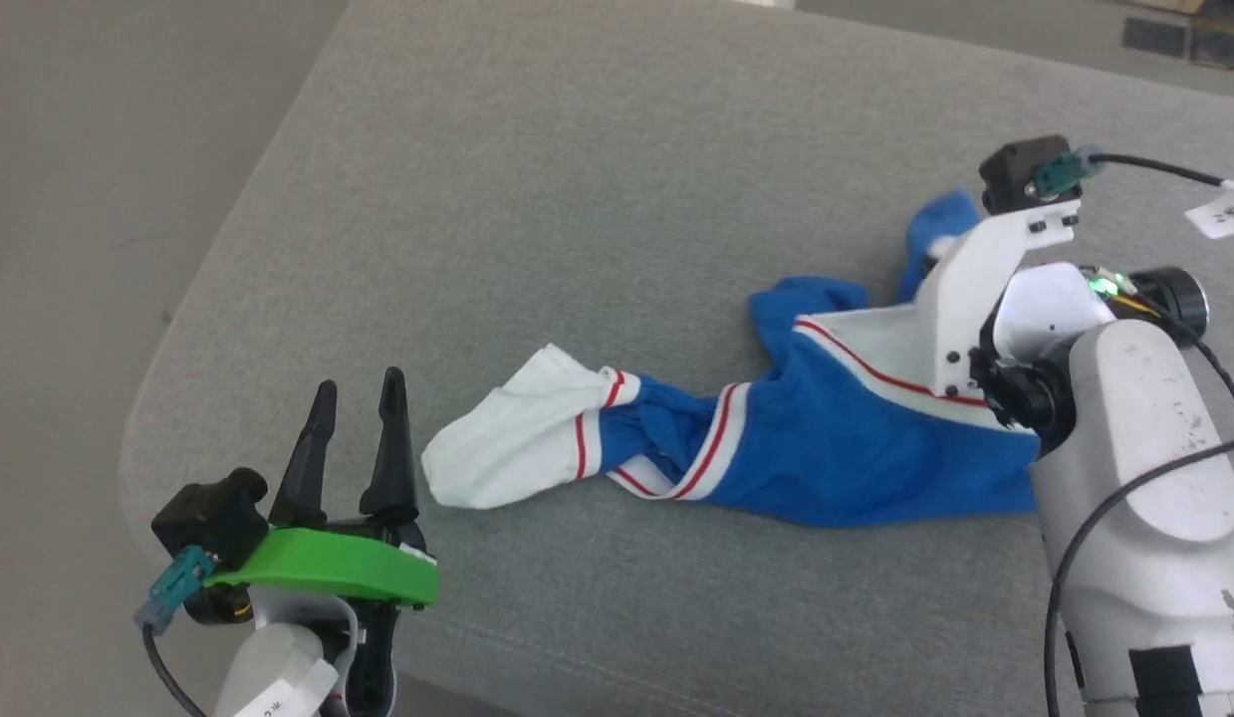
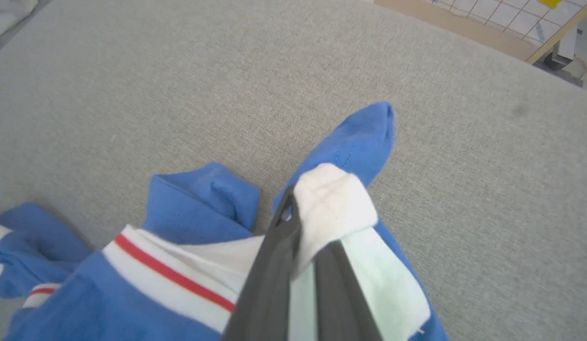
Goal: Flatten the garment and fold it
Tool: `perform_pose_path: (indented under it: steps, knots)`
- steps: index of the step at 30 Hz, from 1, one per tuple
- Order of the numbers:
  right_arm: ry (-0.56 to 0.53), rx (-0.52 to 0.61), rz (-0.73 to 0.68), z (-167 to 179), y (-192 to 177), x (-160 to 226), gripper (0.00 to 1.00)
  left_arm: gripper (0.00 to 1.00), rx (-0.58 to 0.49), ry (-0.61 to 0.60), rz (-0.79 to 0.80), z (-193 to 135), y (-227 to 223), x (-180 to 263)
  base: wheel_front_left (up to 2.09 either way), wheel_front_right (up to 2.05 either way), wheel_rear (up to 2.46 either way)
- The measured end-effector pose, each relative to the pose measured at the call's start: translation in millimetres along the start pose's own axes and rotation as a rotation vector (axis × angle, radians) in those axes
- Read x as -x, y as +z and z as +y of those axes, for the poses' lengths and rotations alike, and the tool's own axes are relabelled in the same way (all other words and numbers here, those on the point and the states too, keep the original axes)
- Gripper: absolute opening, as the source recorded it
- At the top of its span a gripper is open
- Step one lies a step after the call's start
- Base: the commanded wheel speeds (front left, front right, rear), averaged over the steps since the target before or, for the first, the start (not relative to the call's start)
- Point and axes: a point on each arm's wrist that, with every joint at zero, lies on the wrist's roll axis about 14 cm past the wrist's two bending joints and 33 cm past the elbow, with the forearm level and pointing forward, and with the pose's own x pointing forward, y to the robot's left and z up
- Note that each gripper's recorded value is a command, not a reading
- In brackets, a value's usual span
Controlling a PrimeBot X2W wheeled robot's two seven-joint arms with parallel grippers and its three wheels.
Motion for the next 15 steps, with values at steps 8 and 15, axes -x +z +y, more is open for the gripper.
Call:
perform_pose_path:
  steps: [8,15]
  knots:
    - [-0.139,-0.16,-0.235,-60.9,18.1,73.6,0.0,1.0,0.02,-0.077,-0.023,-25.3,5.1,-6.5,0.0,0.0,0.0]
    - [-0.339,-0.381,-0.119,-127.9,-87.2,140.5,0.0,1.0,0.027,-0.128,-0.033,-40.5,9.1,-3.1,0.0,0.0,0.0]
